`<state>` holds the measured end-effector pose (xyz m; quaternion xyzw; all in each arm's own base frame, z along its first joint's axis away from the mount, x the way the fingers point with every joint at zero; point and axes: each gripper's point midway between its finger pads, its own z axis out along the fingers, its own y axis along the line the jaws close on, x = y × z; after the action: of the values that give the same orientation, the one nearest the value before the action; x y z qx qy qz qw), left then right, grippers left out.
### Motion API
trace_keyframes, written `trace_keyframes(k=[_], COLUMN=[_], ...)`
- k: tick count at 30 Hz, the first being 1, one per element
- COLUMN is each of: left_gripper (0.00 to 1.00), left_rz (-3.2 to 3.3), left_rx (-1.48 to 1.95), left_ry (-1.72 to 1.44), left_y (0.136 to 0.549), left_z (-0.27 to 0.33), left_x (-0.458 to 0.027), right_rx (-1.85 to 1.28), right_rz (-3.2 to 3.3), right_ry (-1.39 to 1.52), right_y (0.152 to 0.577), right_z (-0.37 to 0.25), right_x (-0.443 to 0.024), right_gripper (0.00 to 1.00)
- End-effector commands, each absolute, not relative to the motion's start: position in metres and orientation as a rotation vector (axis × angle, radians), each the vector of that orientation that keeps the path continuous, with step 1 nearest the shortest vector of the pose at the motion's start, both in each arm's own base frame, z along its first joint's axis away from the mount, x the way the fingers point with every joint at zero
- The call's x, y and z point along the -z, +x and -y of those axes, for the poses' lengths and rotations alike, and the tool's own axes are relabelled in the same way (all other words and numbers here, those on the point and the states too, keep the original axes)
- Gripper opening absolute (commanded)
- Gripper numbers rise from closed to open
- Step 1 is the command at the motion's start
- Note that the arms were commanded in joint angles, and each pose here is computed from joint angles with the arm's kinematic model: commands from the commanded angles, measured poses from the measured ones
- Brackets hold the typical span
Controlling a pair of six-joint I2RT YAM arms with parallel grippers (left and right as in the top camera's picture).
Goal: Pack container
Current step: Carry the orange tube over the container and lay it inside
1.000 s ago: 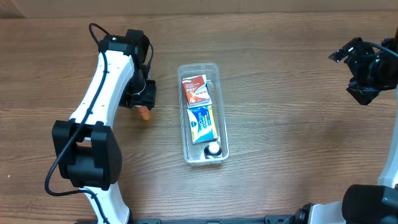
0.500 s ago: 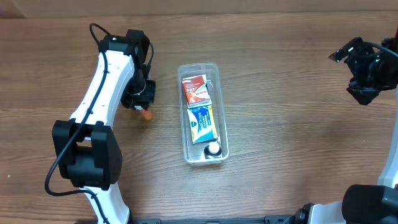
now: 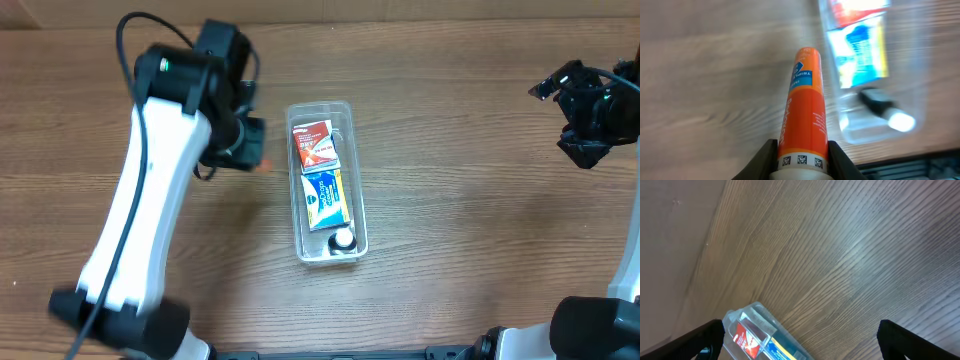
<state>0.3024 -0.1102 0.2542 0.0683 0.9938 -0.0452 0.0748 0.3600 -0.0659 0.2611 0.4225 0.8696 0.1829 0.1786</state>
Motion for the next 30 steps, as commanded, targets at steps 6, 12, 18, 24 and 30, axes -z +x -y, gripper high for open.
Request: trace_keyframes(k=[6,12,18,24,30], left_gripper=[0.20,0.20,0.19,0.20,0.20], left_rz=[-2.883,-2.977,-3.060,-3.144,-3.159], left_rx=[0.166,0.029,-0.040,0.011,-0.012], left_ry=[0.432,0.450,0.427,0.463,0.477], left_y=[0.244,0.233,0.223,0.209,0.205], left_z=[0.187,0.198,0.200,0.206,0.204], left_x=[-0.279,-0.239,-0.195,-0.156,-0.118], right_rx=[-0.523,-0.523,-0.523,-0.523,-0.523], right_rz=[-2.445,-2.445,-2.445,-2.445,-2.445], right_ry=[1.179,1.179,1.179,1.179,1.179], right_y=[0.361,0.361,0.361,0.361,0.361], right_z=[0.066,0.066,0.066,0.066,0.066], right_x=[-0.267,-0.267,-0.267,-0.267,-0.267], right_gripper=[1.00,1.00,1.00,1.00,1.00])
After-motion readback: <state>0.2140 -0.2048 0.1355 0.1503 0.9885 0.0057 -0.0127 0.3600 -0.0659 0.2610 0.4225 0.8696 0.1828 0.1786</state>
